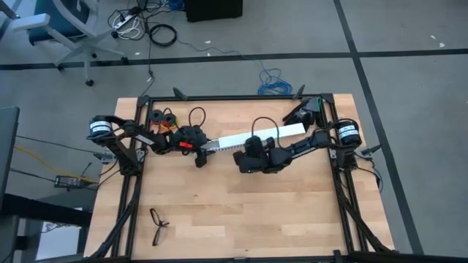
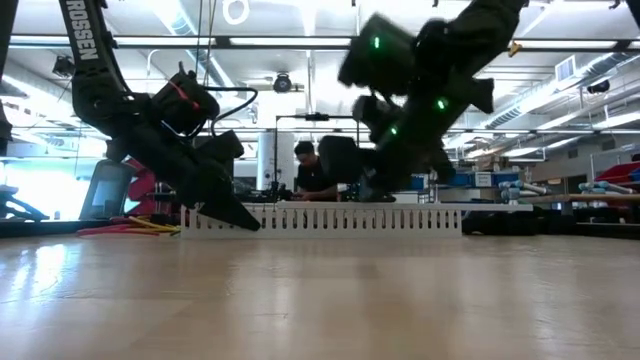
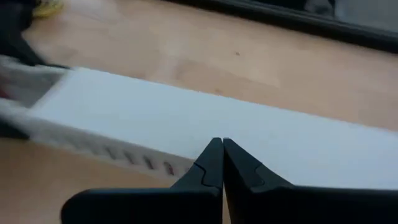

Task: Ziptie cables
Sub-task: Close the white cable duct

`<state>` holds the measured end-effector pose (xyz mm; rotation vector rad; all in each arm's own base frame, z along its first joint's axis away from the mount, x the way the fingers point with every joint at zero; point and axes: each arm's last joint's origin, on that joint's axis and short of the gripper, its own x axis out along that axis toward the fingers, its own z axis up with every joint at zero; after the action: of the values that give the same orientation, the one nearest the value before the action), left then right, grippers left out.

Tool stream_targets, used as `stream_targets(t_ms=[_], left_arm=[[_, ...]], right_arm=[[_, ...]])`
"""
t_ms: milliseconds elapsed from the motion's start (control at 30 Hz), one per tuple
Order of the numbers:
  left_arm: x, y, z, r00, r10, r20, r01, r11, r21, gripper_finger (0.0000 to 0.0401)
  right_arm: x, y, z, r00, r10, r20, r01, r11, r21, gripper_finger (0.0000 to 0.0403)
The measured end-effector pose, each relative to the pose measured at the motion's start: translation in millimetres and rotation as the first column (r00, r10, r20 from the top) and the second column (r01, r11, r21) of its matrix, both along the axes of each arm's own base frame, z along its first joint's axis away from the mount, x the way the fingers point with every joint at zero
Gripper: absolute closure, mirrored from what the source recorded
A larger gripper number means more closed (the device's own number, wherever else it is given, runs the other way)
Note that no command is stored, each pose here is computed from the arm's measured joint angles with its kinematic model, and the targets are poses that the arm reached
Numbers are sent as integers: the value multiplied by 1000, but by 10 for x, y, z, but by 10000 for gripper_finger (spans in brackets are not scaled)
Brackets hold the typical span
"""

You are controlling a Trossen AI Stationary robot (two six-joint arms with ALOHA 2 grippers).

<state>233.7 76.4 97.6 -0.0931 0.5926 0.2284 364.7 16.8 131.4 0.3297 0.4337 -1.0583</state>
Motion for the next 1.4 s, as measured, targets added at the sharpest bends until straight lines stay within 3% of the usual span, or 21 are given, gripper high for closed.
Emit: stream_targets(t_ms=[100,200,300,367,467,567,700,1100,1400], left_arm=[[-3,3,0,1000,11,0,-11,1000,-3,151],[-5,4,1,1000,13,1,-13,1000,-1,151],[-3,1,1,1000,1,2,-1,1000,2,151],[0,-2,3,1000,-3,5,3,1000,0,151],[3,-2,4,1000,-5,5,5,1000,-4,151],[2,-3,2,1000,-9,2,9,1000,-4,151],[0,-4,-1,1000,-13,-2,13,1000,1,151],[-1,-17,6,998,-55,4,55,998,-10,91],[-118,-56,223,997,-65,52,63,998,23,85]], right_arm=[[-26,-142,-84,1000,-26,2,26,996,89,403],[70,-257,-81,981,176,78,-188,966,180,403],[163,-347,-39,901,373,222,-412,896,167,403],[204,-394,4,853,449,267,-498,854,154,403],[193,-371,47,862,446,242,-481,870,111,403],[176,-255,150,880,436,191,-443,896,-2,403],[151,-91,344,867,463,186,-457,886,-77,403],[114,42,427,855,487,182,-479,874,-88,403],[112,43,422,856,486,175,-478,874,-87,403]])
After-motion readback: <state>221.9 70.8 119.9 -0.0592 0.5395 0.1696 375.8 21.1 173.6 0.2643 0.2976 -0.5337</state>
